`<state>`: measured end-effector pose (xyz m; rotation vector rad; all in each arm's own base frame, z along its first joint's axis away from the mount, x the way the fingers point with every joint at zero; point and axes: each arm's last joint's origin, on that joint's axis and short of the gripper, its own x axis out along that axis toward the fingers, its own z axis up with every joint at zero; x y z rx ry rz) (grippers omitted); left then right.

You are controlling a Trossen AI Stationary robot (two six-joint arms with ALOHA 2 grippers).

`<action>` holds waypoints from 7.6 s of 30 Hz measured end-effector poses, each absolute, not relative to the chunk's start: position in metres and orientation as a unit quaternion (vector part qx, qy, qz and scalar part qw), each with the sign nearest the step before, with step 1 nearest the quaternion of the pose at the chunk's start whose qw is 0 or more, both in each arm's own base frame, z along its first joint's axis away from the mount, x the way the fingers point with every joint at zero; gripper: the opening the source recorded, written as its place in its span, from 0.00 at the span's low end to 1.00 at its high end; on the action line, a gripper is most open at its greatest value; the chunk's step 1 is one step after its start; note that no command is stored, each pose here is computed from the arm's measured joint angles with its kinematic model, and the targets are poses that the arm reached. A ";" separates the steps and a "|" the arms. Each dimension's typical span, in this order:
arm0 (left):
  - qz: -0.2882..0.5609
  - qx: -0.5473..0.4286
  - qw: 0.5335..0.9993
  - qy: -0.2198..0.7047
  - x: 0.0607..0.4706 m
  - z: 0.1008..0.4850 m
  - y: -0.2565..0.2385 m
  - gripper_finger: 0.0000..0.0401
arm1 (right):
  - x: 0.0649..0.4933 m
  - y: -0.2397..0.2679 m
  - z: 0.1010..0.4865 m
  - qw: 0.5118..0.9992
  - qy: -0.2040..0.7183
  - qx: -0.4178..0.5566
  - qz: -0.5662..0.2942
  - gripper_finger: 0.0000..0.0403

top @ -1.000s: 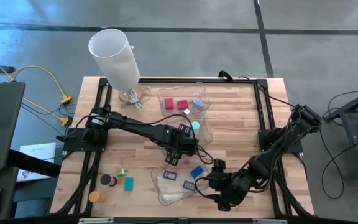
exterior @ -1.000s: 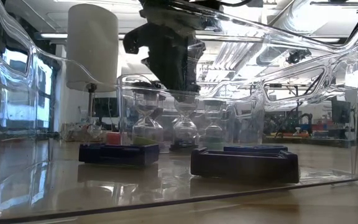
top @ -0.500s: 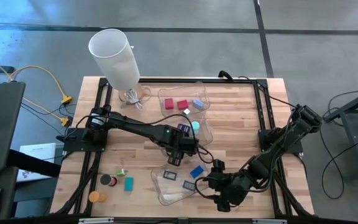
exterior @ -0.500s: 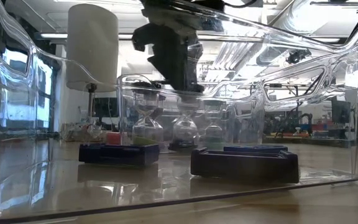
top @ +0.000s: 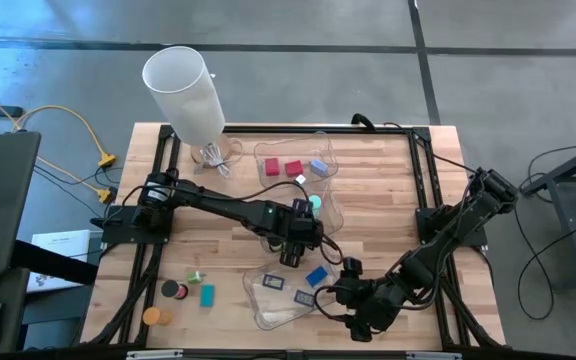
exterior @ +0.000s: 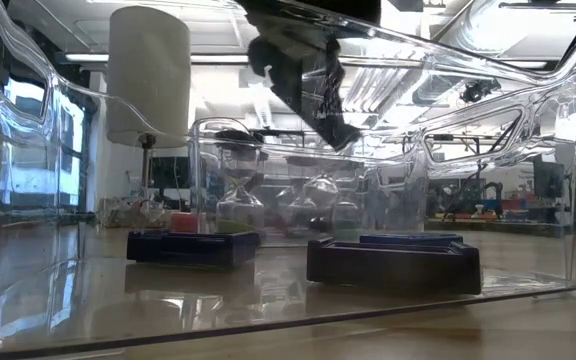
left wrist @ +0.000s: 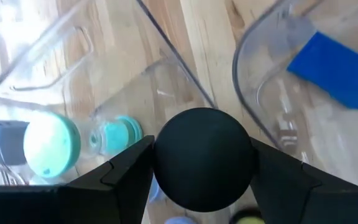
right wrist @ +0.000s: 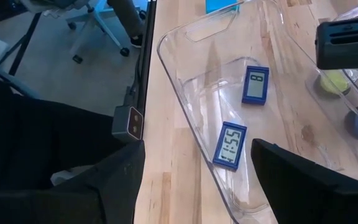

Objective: Pick & Place Office items
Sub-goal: Put the dark blue hourglass into the middle transparent bin, then put the pink charger adapter into the top transparent bin

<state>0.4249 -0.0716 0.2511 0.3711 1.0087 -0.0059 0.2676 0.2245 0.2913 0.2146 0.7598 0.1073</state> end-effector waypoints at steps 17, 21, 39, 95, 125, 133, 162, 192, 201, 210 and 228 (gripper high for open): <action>-0.006 0.145 0.865 0.480 0.425 0.251 -0.075 0.57 | 0.269 0.225 0.293 0.924 0.363 0.110 0.054 0.70; -0.007 0.145 0.865 0.480 0.424 0.251 -0.076 0.57 | 0.269 0.225 0.293 0.924 0.363 0.110 0.054 0.70; -0.005 0.143 0.864 0.483 0.423 0.251 -0.081 0.57 | 0.269 0.225 0.292 0.924 0.364 0.109 0.053 0.70; -0.020 0.141 0.864 0.484 0.422 0.250 -0.086 0.57 | 0.269 0.225 0.292 0.924 0.363 0.107 0.054 0.70; 0.002 0.111 0.861 0.497 0.419 0.249 -0.087 0.58 | 0.270 0.226 0.294 0.927 0.353 0.116 0.058 0.70; 0.006 0.116 0.862 0.493 0.419 0.249 -0.087 0.71 | 0.270 0.226 0.294 0.927 0.353 0.116 0.058 0.70; 0.012 0.172 0.887 0.429 0.428 0.258 -0.096 0.79 | 0.270 0.226 0.294 0.927 0.353 0.116 0.058 0.70; 0.049 0.114 0.884 0.450 0.214 0.384 -0.177 0.79 | 0.273 0.228 0.299 0.932 0.330 0.134 0.068 0.70; 0.076 0.045 0.846 0.526 0.182 0.370 -0.200 0.79 | 0.273 0.229 0.299 0.933 0.328 0.135 0.069 0.70; 0.084 0.023 0.845 0.527 0.170 0.359 -0.226 0.79 | 0.288 0.214 0.302 0.942 0.304 0.129 0.056 0.70; 0.184 -0.088 0.795 0.571 0.184 0.326 -0.249 0.78 | 0.297 0.208 0.308 0.946 0.277 0.163 0.049 0.70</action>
